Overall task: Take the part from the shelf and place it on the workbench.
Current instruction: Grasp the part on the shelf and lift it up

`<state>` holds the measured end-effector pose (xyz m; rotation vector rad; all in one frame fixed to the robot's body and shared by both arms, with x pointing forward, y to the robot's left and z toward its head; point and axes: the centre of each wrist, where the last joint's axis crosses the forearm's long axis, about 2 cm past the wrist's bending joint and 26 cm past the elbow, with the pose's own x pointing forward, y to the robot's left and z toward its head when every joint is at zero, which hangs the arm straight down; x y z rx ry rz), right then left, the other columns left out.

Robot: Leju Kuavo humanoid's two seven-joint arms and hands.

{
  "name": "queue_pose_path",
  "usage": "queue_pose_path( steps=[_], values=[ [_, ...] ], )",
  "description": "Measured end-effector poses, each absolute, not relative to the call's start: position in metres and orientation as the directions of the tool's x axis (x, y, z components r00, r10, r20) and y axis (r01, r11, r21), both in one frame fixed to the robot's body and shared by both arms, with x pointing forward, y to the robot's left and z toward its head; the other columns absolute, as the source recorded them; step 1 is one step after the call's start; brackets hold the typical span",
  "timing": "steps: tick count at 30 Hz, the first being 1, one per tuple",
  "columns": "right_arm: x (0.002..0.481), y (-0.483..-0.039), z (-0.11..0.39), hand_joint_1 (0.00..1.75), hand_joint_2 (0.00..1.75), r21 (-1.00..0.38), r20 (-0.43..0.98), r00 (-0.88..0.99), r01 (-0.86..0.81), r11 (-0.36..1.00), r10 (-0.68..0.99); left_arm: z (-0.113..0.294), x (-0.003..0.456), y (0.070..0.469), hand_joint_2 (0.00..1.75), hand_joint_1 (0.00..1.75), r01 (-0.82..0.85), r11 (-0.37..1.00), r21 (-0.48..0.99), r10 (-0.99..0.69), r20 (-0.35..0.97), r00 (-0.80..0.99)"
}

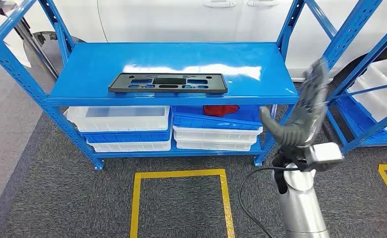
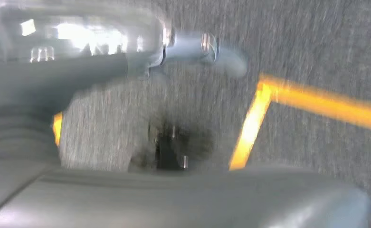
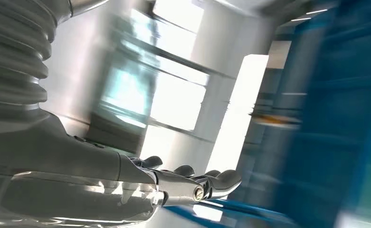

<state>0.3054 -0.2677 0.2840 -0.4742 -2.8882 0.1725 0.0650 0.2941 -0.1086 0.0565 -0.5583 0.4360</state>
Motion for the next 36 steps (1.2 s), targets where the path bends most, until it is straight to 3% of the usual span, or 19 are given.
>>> queue_pose_path(
  steps=[7,10,13,18,23,27,31,36],
  values=[
    [0.254,-0.244,0.343,0.0,1.75,-0.013,-0.192,-0.912,0.371,0.929,0.362,-0.109,0.065,0.293,0.0,0.0,-0.412,0.909,-0.067,0.383,0.524,0.76],
    [0.247,-0.235,0.353,0.0,1.75,-0.014,-0.232,-0.916,0.341,0.94,0.329,-0.109,0.066,0.293,0.0,0.0,-0.415,0.907,-0.07,0.386,0.533,0.753],
    [0.252,-0.232,0.349,0.0,1.75,-0.046,-0.17,-0.94,0.308,0.95,0.297,-0.108,0.067,0.294,0.0,0.0,-0.415,0.907,-0.066,0.383,0.539,0.75],
    [0.301,-0.212,0.299,0.0,1.75,-0.348,0.206,-0.942,0.182,0.92,0.264,-0.109,0.065,0.293,0.0,0.0,-0.415,0.907,-0.065,0.379,0.554,0.741],
    [0.339,-0.168,0.232,0.0,1.75,-0.618,0.33,-0.861,0.112,0.778,0.386,-0.108,0.067,0.294,0.0,0.0,-0.397,0.916,-0.064,0.362,0.562,0.744],
    [0.348,-0.143,0.205,0.0,1.75,-0.745,0.32,-0.822,0.089,0.661,0.472,-0.108,0.068,0.294,0.0,0.0,-0.384,0.921,-0.062,0.351,0.561,0.75],
    [0.356,-0.118,0.178,0.0,1.75,-0.885,0.168,-0.788,0.144,0.444,0.592,-0.107,0.075,0.294,0.0,0.0,-0.363,0.93,-0.064,0.333,0.567,0.753],
    [0.359,-0.103,0.148,0.0,1.75,-0.919,0.041,-0.737,0.238,0.315,0.674,-0.107,0.076,0.293,0.0,0.0,-0.346,0.936,-0.063,0.319,0.566,0.76]
  ],
)
